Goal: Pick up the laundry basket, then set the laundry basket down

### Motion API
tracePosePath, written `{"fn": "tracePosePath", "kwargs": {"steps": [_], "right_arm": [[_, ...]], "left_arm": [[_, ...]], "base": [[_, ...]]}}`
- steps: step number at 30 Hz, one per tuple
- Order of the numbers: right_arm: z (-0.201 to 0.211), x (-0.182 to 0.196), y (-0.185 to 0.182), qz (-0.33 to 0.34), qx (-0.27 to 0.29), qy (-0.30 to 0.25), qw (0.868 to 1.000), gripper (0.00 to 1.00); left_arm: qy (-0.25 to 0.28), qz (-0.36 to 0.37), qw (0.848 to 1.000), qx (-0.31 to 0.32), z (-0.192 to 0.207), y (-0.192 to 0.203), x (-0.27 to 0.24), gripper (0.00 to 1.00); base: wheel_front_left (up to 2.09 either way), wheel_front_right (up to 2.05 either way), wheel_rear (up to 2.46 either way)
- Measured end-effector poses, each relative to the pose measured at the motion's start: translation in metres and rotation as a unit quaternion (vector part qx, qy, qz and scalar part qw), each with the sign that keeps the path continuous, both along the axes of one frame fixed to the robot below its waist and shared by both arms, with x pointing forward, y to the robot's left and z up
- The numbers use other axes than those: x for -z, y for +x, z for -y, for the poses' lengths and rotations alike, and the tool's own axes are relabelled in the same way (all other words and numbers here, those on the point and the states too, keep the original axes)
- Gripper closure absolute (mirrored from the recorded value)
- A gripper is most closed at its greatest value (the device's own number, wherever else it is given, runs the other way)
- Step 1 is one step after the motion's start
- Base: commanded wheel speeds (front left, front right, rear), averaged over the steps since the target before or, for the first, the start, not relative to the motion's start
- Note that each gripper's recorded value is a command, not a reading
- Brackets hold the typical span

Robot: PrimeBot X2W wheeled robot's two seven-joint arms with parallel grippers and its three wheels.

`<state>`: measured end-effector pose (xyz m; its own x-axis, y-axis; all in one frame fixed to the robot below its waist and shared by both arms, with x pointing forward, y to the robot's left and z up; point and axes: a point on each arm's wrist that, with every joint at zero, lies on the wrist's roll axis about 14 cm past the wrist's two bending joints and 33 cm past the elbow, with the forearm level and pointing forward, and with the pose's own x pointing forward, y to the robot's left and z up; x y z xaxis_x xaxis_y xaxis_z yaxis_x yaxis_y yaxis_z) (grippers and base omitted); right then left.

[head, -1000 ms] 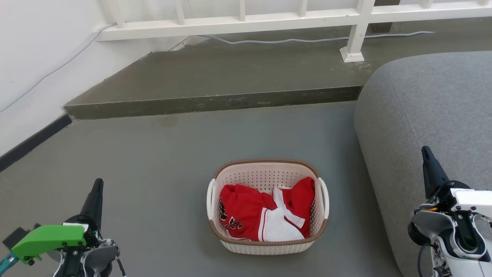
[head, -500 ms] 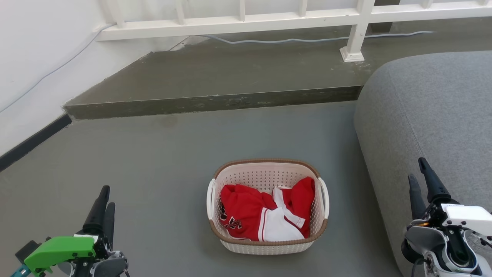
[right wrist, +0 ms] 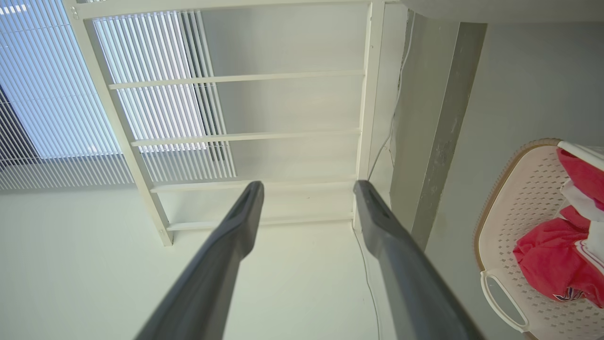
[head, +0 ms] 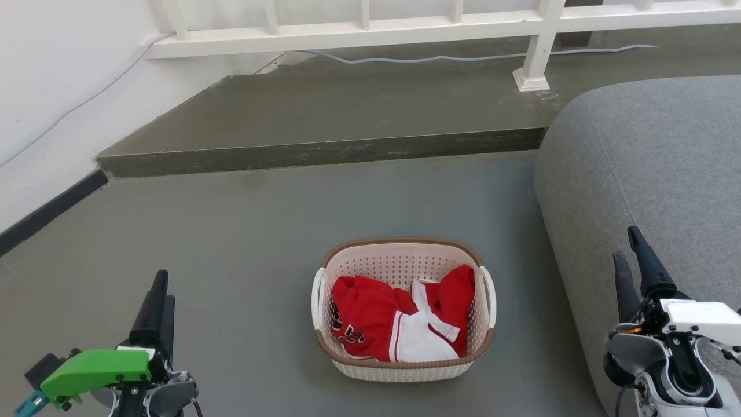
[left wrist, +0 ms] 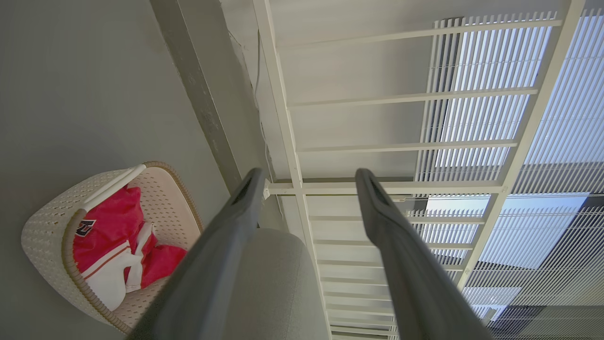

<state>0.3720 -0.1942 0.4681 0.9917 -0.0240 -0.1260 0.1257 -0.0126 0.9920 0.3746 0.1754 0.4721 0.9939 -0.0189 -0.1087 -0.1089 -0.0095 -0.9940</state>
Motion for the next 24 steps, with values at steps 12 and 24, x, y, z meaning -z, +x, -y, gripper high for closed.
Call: {"fn": "tracePosePath", "kwargs": {"steps": [12, 24], "right_arm": [[-0.005, -0.009, 0.004, 0.012, -0.013, -0.051, 0.999, 0.00], [-0.015, -0.015, 0.007, 0.023, -0.042, -0.137, 0.989, 0.00]], "left_arm": [[0.058, 0.015, 0.998, 0.013, 0.008, 0.004, -0.009, 0.00], [0.145, 0.026, 0.988, 0.036, 0.016, 0.006, -0.013, 0.00]], "base": [[0.00, 0.00, 0.00], [0.00, 0.00, 0.00]]}}
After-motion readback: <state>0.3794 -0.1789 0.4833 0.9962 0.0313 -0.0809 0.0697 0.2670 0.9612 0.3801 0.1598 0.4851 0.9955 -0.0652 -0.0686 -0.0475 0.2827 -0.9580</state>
